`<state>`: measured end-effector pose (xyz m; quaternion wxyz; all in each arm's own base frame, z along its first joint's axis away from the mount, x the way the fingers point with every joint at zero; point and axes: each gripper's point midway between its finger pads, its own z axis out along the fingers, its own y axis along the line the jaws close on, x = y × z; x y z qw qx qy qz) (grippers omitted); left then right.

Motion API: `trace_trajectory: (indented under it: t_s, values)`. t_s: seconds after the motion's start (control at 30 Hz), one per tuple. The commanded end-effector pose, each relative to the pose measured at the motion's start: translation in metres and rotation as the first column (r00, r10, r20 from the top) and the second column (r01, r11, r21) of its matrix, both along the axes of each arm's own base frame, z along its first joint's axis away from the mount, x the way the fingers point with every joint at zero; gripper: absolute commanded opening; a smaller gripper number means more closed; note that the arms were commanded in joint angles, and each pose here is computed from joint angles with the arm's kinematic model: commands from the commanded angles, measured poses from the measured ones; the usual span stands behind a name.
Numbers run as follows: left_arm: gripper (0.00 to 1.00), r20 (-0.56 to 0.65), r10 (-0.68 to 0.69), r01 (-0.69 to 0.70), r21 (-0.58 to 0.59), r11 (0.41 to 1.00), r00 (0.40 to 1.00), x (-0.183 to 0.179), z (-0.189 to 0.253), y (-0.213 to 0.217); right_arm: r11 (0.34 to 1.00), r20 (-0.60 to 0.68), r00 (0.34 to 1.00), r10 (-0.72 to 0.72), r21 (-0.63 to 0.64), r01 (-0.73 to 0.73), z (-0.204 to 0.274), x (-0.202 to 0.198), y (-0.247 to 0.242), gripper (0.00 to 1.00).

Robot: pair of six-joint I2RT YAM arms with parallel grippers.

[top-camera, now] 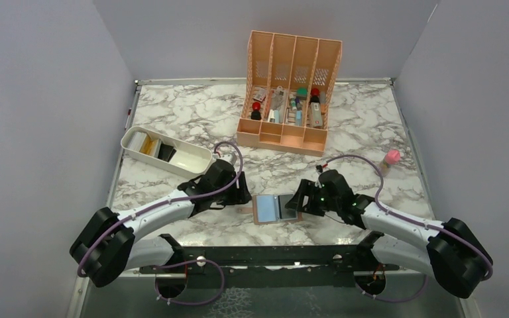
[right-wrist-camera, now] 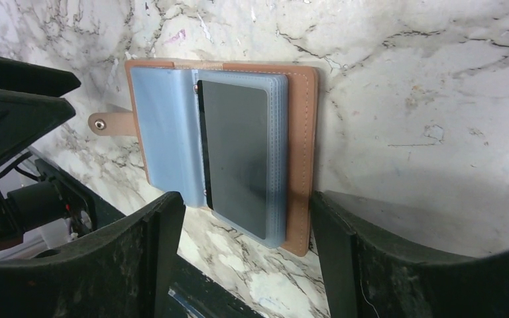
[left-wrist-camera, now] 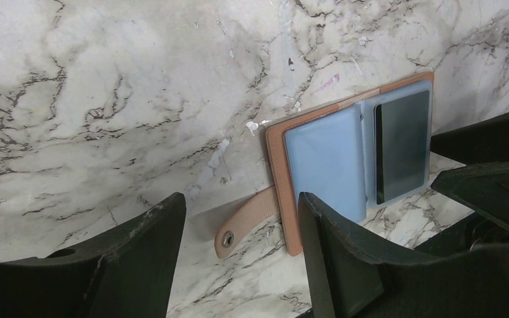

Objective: Put the credit cards into the card holder
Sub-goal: Insert the credit card into the card holder, then close the card holder at the center of the board.

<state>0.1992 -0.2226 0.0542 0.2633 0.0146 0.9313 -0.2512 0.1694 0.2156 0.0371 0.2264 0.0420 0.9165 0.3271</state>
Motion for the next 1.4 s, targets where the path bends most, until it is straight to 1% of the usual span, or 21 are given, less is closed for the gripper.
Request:
trace_trajectory:
  t_s: [0.0,0.13,0.33,0.5,0.6,0.63,0.73,0.83,0.9,0.93,1.2,1.37]
  values:
    - [0.65,0.0,-0.047,0.047,-0.061,0.997,0.999,-0.002,0.003,-0.011,1.0,-0.023,1.0,0.008,-0.012,-0.008,-0.007,-0.005,-0.001,0.75]
    - [0.64,-0.043,-0.049,0.046,-0.069,0.997,0.998,-0.01,-0.001,-0.01,0.999,-0.002,1.0,-0.013,-0.044,0.012,-0.005,-0.002,-0.008,0.75]
    - [0.63,-0.093,-0.055,0.043,-0.126,0.991,0.994,-0.024,-0.006,-0.013,0.995,0.048,0.998,-0.033,-0.094,0.038,-0.002,0.005,-0.019,0.75]
    - [0.57,-0.113,-0.073,0.052,-0.178,0.983,0.991,-0.028,-0.012,-0.021,0.997,0.027,1.0,-0.007,-0.075,0.009,-0.005,0.002,-0.012,0.76]
    - [0.49,-0.121,-0.076,0.054,-0.178,0.983,0.99,-0.026,-0.016,-0.024,0.999,0.011,1.0,0.023,-0.04,-0.023,-0.004,-0.001,-0.004,0.76]
    - [0.46,-0.122,-0.078,0.055,-0.179,0.982,0.99,-0.025,-0.016,-0.025,0.999,0.004,1.0,0.029,-0.031,-0.029,-0.003,-0.001,-0.001,0.76]
    - [0.3,-0.108,-0.082,0.059,-0.199,0.978,0.991,-0.023,-0.012,-0.029,0.999,-0.011,0.999,0.044,-0.01,-0.044,-0.001,-0.003,0.004,0.76]
    - [0.12,-0.087,-0.078,0.057,-0.221,0.974,0.993,-0.02,-0.006,-0.031,0.997,-0.007,0.998,0.059,0.047,-0.058,0.009,-0.005,0.012,0.76]
    - [0.03,-0.077,-0.079,0.058,-0.239,0.969,0.994,-0.02,-0.002,-0.033,0.993,-0.001,0.997,0.075,0.096,-0.075,0.018,-0.007,0.018,0.75]
    - [0.0,-0.075,-0.078,0.057,-0.248,0.967,0.994,-0.02,-0.001,-0.034,0.988,0.008,0.997,0.081,0.128,-0.081,0.025,-0.008,0.022,0.75]
    - [0.0,-0.085,-0.086,0.055,-0.315,0.948,0.993,-0.026,-0.004,-0.041,0.933,0.071,0.988,0.14,0.324,-0.155,0.064,-0.016,0.043,0.75]
    - [0.0,-0.091,-0.096,0.059,-0.35,0.935,0.991,-0.028,-0.004,-0.049,0.907,0.088,0.982,0.168,0.377,-0.188,0.072,-0.017,0.052,0.75]
